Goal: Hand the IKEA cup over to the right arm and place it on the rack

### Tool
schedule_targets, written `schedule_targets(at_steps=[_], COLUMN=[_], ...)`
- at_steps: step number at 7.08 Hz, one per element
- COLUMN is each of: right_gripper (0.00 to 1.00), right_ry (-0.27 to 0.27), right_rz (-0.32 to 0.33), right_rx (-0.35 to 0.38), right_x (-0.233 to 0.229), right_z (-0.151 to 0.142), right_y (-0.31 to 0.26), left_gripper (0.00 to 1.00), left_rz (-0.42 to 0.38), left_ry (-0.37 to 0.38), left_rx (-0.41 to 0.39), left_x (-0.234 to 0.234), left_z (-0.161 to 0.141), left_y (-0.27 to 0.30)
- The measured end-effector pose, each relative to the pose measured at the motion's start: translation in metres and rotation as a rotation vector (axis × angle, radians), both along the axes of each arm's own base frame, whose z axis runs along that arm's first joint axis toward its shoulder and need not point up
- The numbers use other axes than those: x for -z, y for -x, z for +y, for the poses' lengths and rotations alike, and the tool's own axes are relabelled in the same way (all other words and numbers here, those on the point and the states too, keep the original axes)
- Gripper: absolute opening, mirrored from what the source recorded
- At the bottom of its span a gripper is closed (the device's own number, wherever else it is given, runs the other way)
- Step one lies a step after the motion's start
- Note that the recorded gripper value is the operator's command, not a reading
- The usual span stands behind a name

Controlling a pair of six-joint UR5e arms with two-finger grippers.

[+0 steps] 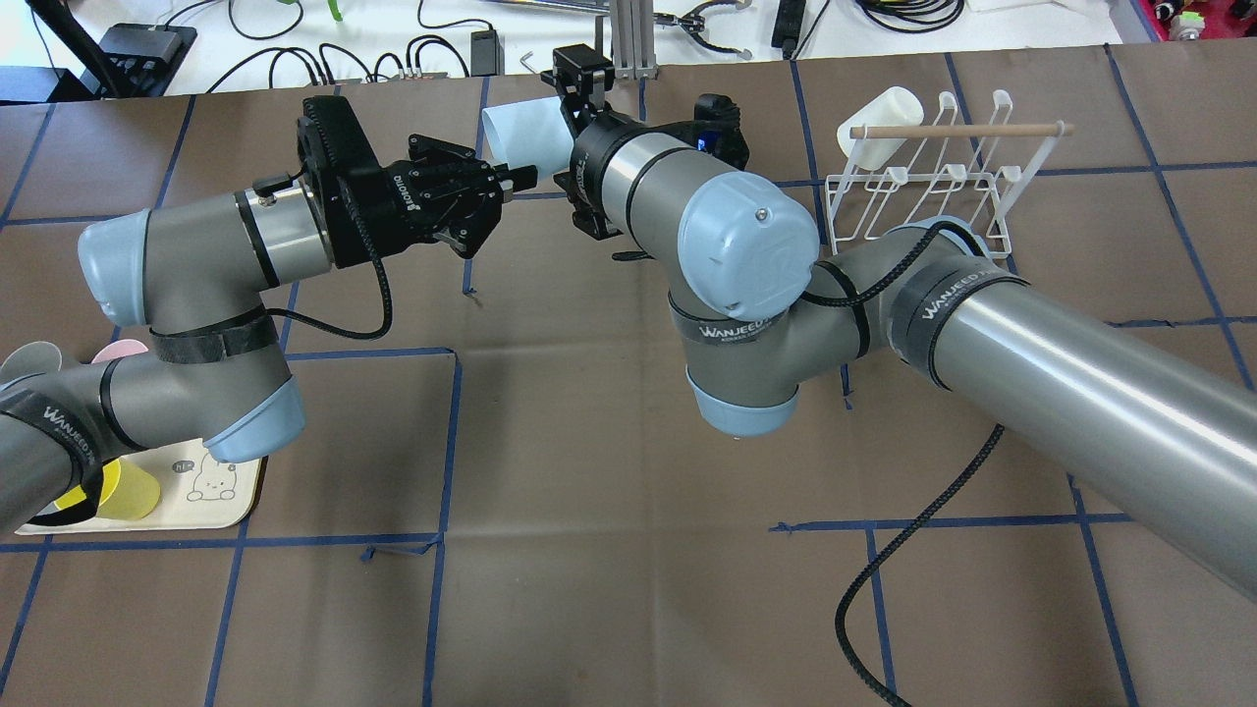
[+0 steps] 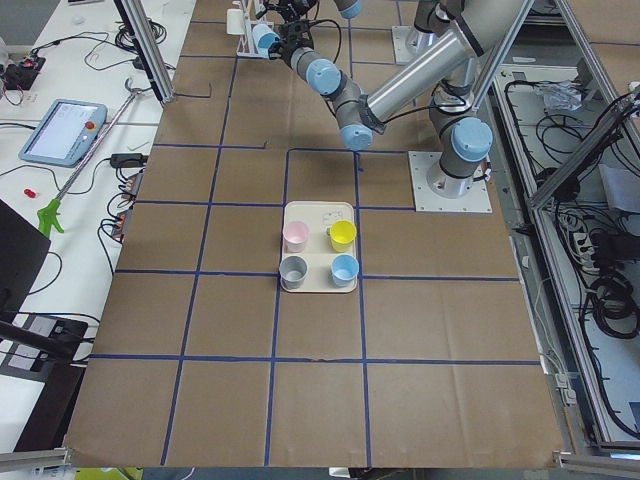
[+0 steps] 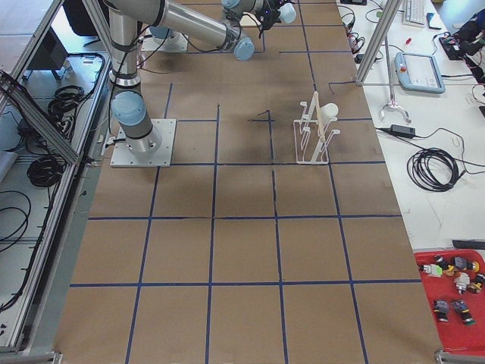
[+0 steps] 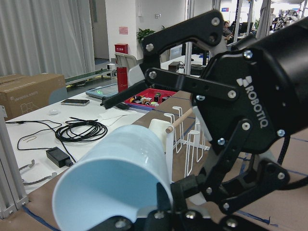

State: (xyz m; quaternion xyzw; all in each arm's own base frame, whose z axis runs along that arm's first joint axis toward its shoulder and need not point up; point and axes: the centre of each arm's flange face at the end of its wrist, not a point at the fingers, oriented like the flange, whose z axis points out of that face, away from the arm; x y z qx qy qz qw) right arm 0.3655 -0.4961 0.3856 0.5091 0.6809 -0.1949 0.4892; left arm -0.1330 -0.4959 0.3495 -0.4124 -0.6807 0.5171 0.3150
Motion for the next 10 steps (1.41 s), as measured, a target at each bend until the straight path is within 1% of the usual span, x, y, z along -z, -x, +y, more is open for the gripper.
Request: schedule_targets(at_steps=[1,3,6,7,9,10], right_gripper=[0.99,0.91,0.89,0.86,0.75,0.71], right_ry=[0.001,0.004,0.0,-0.001,-0.003,-0.004], right_rz=[-0.002,-0.005,-0.003,-0.003,0.0,0.003], right_rx=[-0.003,-0.006,-0.01,-0.01,-0.011,-0.013], right_x=[0.0016,0.002,0.0036,0.0034,0.0035,0.0038], right_z=[-0.0062,-0.0118,-0.0108,-0.0106,-0.0105,-0.0104], right_y=[-0.0031,-0.0058,-0.0057,-0.0055,-0.0054,-0.0054], left_gripper=[0.09,0.1,0.11,0.13,0.14,0.15], left_rz=[0.0,0.0,0.0,0.002,0.004,0.004], left_ry=[0.001,0.0,0.0,-0.003,-0.006,-0.006], left_rx=[0.0,0.0,0.0,-0.001,-0.003,-0.003], left_x=[-0.0002,-0.0001,-0.0002,-0.0004,-0.0012,-0.0016], left_z=[0.0001,0.0,0.0001,0.0001,-0.0002,-0.0003], left_y=[0.0,-0.0001,0.0,0.0,0.0,0.0])
